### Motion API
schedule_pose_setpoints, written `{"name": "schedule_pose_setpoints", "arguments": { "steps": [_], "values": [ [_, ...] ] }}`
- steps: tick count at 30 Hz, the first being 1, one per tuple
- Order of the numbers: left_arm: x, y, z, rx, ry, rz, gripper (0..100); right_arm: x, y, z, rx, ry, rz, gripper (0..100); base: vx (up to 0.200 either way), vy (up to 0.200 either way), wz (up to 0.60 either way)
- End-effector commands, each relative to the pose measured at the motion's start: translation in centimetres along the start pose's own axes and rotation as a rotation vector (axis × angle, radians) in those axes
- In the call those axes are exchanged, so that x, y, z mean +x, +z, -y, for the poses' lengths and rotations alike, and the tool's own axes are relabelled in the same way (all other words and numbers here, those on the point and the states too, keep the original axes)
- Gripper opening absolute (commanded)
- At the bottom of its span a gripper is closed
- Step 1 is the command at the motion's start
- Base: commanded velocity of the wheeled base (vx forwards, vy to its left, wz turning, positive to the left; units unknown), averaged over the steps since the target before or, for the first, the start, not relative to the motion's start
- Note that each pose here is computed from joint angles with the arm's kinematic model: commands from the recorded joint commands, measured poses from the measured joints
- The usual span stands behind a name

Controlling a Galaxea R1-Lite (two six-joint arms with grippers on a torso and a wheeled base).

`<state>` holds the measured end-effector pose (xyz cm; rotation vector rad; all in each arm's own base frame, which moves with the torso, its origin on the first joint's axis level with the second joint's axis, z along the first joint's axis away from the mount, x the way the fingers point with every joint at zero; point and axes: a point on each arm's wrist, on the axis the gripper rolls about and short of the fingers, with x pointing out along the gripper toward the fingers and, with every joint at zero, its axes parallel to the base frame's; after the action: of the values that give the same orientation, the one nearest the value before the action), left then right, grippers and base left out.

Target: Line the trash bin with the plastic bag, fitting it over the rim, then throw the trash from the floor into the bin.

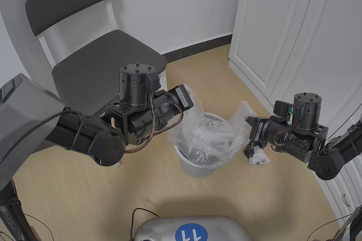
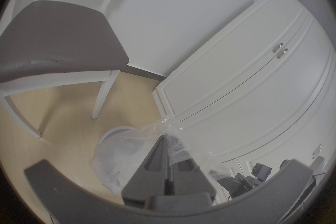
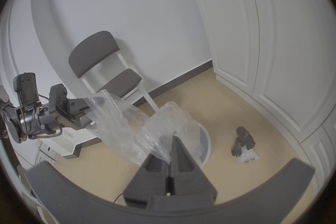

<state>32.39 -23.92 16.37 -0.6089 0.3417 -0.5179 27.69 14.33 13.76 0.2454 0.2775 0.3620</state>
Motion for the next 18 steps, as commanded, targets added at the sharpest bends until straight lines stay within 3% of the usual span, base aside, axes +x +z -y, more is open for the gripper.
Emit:
{"name": "schedule_pose_setpoints", "arguments": {
  "steps": [1,10,18],
  "values": [
    [1.3,-0.5,-1.2,-0.017,0.022,-0.010,0,0.8,-0.7,1.2,0.004,-0.031,-0.025,0,0.000,0.000,0.00],
    [3.8,-2.3,-1.7,-0.018,-0.007,-0.072,0,0.6,-0.5,2.2,0.002,-0.037,-0.034,0,0.000,0.000,0.00],
    [4.5,-1.3,-0.7,-0.019,-0.064,-0.079,0,0.0,-0.3,2.4,-0.017,-0.041,-0.028,0,0.000,0.000,0.00]
  ]
}}
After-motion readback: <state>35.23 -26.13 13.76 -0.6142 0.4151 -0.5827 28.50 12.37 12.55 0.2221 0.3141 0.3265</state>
